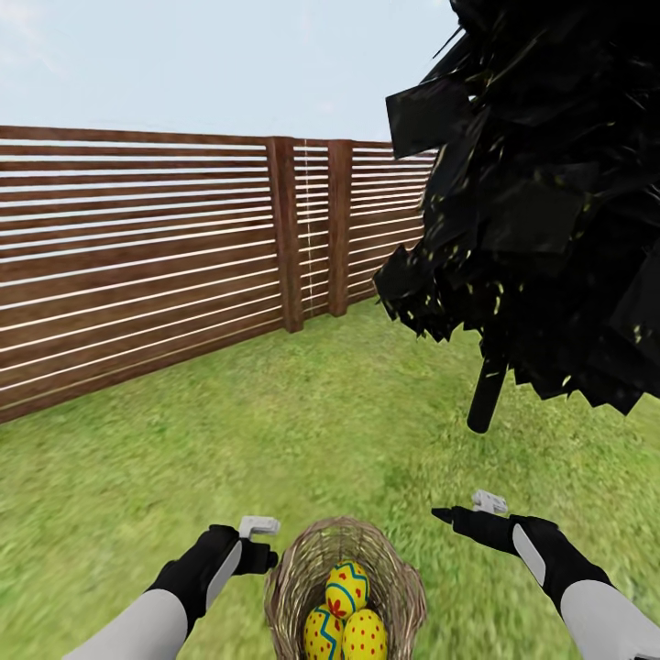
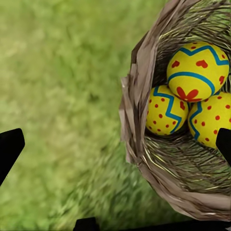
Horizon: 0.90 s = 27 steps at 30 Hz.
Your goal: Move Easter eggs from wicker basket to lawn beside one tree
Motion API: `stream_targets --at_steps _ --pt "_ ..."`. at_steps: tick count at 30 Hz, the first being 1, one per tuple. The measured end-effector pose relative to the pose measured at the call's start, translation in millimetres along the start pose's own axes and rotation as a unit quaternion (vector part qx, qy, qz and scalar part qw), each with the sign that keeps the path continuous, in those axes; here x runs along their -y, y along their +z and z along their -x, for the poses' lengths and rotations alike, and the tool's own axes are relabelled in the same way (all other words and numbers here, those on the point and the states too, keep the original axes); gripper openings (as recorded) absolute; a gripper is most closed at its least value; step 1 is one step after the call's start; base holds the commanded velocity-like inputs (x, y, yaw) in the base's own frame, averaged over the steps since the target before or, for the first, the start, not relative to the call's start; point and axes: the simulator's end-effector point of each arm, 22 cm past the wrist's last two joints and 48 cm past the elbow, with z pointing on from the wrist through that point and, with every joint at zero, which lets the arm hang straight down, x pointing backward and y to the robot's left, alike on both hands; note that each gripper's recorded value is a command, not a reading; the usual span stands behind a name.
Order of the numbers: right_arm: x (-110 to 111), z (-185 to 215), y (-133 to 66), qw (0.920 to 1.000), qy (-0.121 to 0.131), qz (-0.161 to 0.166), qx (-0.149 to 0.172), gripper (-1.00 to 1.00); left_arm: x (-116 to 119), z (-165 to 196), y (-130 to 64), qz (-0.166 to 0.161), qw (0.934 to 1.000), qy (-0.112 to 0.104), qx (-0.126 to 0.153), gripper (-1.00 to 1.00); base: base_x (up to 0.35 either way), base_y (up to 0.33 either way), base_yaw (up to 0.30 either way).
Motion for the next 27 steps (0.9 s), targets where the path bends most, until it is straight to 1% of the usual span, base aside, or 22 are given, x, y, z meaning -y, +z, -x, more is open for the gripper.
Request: stream_targets --at_steps 4,6,7,12,16,20,24,27 --pt "3.3 -3.9 5.3 1.0000 -0.001 -0.001 0.000 1.00 1.0 -2.2 6.6 -0.001 1.0000 0.000 0.001 1.00 0.000 0.000 0.000" --pt "5.3 -5.9 7.9 1.0000 -0.001 -0.002 0.000 1.00 7.3 -2.9 9.8 -0.005 1.0000 0.000 0.001 1.00 0.000 0.000 0.000" --pt "6.7 -6.1 8.9 1.0000 -0.001 -0.002 0.000 1.00 15.0 -1.6 10.9 -0.009 0.9999 0.001 0.003 1.00 0.000 0.000 0.000" --pt "12.9 -8.7 14.1 1.0000 -0.003 -0.004 0.002 1.00 28.6 -1.2 18.1 -0.016 0.9999 0.002 0.006 1.00 0.000 0.000 0.000" --pt "16.8 -10.8 18.8 1.0000 -0.003 -0.005 0.003 1.00 24.4 0.6 23.9 -0.013 0.9999 -0.001 0.005 1.00 0.000 0.000 0.000" --pt "21.7 -14.9 24.5 0.9999 -0.004 -0.010 0.003 1.00 13.8 -18.1 36.1 -0.003 0.9999 -0.009 -0.012 1.00 0.000 0.000 0.000" --pt "29.2 -18.7 29.7 0.9998 -0.005 -0.020 0.004 1.00 8.4 -23.3 43.7 -0.001 0.9997 -0.019 -0.014 1.00 0.000 0.000 0.000" --pt "32.5 -21.6 33.6 0.9998 -0.005 -0.021 0.004 1.00 7.3 -25.7 48.9 -0.001 0.9997 -0.021 -0.014 1.00 0.000 0.000 0.000"
